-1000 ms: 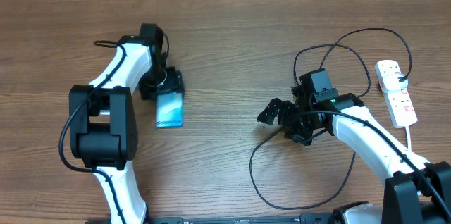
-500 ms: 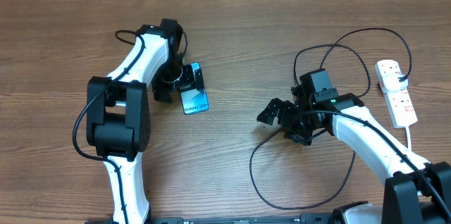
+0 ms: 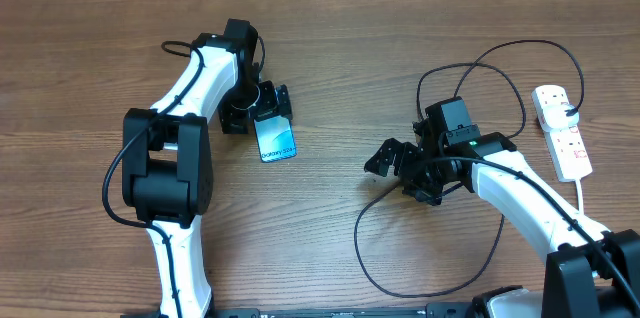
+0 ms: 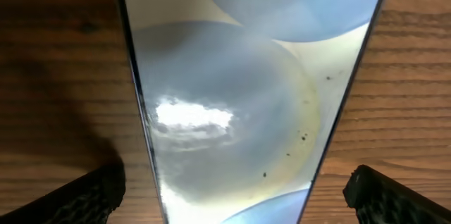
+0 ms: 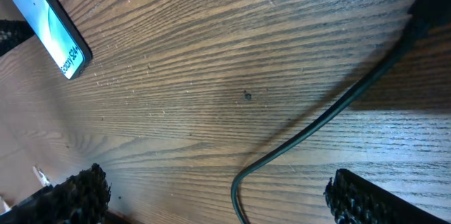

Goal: Plug charger to phone and switch on socket
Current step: 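Grasp the phone's top edge with the left gripper and lift it, then lower the right gripper onto the black cable near its USB-C plug and close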

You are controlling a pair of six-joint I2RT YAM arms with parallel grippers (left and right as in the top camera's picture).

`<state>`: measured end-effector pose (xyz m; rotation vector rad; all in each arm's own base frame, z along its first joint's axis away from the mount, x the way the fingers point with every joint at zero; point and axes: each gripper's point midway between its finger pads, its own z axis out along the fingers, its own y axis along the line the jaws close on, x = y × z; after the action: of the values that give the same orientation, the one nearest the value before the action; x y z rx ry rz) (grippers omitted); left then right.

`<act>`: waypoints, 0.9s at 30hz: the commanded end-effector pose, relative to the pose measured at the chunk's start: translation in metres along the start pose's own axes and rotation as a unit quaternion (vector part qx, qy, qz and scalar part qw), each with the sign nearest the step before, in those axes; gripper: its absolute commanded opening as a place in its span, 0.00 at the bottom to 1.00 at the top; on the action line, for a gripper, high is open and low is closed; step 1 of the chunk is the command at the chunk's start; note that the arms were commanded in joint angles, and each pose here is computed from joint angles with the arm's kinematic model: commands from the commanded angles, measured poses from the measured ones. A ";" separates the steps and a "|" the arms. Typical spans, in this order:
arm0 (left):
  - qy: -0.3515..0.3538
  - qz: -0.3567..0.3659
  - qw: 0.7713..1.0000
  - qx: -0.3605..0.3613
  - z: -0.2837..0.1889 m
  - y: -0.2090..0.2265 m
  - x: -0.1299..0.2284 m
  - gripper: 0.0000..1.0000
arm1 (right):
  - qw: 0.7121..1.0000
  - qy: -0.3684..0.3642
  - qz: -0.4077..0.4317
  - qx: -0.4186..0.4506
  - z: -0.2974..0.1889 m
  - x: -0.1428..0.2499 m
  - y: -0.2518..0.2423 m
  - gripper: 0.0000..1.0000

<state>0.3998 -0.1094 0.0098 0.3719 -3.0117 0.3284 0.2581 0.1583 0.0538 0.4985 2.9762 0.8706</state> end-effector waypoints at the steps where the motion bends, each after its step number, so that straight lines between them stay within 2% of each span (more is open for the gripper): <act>1: 0.013 -0.034 0.999 -0.016 0.006 -0.005 0.010 1.00 | 1.000 -0.002 -0.003 -0.005 0.000 -0.001 0.003 1.00; 9: 0.015 -0.055 0.995 -0.083 0.000 0.001 0.023 1.00 | 0.999 -0.007 -0.035 -0.014 -0.009 -0.009 0.008 1.00; 14: 0.004 -0.067 0.993 -0.096 -0.014 0.000 0.019 1.00 | 0.998 -0.036 -0.001 0.056 -0.052 -0.030 0.001 0.99; 19: -0.011 -0.065 0.994 -0.085 -0.014 -0.005 0.011 1.00 | 0.990 -0.060 0.011 0.123 -0.085 -0.036 -0.002 0.86; 22: -0.013 -0.063 0.994 -0.083 -0.014 -0.007 0.010 1.00 | 0.987 -0.053 0.036 0.145 -0.082 -0.028 -0.006 0.75; 25: -0.013 -0.061 0.995 -0.084 -0.013 -0.008 0.011 1.00 | 0.979 -0.061 0.060 0.186 -0.075 -0.023 -0.015 0.73; 27: -0.012 -0.060 0.995 -0.084 -0.013 -0.009 0.012 1.00 | 0.972 -0.066 0.076 0.211 -0.068 -0.020 -0.022 0.67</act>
<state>0.3871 -0.1149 0.0249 0.5297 -2.9811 0.0760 0.2680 0.1084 0.1127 0.6460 3.0412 0.3693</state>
